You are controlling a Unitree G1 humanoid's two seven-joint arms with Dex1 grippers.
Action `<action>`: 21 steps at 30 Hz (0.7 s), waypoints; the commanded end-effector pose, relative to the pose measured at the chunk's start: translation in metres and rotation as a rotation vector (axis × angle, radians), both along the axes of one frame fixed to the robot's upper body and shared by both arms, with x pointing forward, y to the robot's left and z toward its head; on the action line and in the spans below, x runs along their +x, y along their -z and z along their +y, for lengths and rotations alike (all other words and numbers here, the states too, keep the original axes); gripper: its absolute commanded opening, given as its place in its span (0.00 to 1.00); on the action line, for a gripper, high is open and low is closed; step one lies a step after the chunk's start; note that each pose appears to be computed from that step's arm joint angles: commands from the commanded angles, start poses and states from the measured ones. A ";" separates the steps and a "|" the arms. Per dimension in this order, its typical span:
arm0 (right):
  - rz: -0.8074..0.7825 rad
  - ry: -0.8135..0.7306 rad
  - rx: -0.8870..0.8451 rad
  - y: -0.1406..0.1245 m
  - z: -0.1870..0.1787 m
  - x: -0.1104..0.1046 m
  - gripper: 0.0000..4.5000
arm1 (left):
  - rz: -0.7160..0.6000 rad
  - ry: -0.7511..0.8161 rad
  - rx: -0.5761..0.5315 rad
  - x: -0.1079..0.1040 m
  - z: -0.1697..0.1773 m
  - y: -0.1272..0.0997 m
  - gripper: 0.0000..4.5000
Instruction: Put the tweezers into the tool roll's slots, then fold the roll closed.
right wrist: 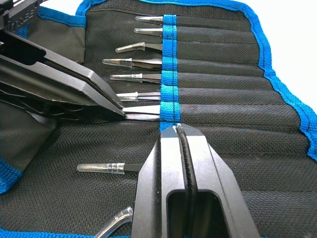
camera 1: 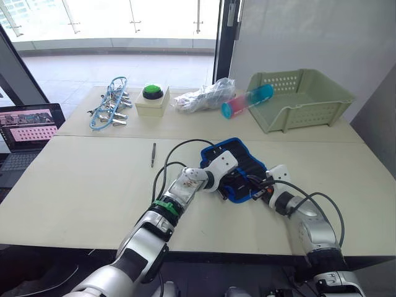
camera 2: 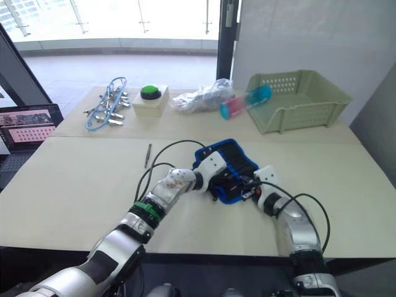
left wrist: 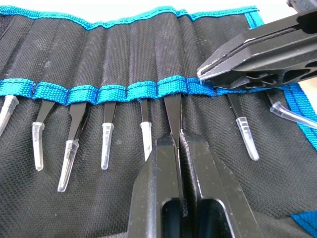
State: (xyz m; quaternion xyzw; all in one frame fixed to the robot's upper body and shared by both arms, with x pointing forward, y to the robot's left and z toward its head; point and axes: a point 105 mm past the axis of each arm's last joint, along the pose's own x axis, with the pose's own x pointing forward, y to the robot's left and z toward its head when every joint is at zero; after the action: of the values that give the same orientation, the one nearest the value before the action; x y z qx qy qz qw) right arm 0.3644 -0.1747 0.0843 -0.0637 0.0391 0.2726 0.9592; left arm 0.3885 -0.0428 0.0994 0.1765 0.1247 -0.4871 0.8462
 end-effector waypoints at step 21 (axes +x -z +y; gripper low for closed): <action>0.075 -0.013 -0.017 0.020 0.002 -0.002 0.00 | -0.101 -0.133 -0.376 -0.027 0.163 -0.063 0.97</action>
State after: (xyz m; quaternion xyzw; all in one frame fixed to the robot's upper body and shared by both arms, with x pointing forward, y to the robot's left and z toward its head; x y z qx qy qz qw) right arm 0.3673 -0.1654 0.0844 -0.0604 0.0370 0.2889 0.9547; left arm 0.3672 0.1025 0.1451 0.0376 0.0340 -0.4520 0.8906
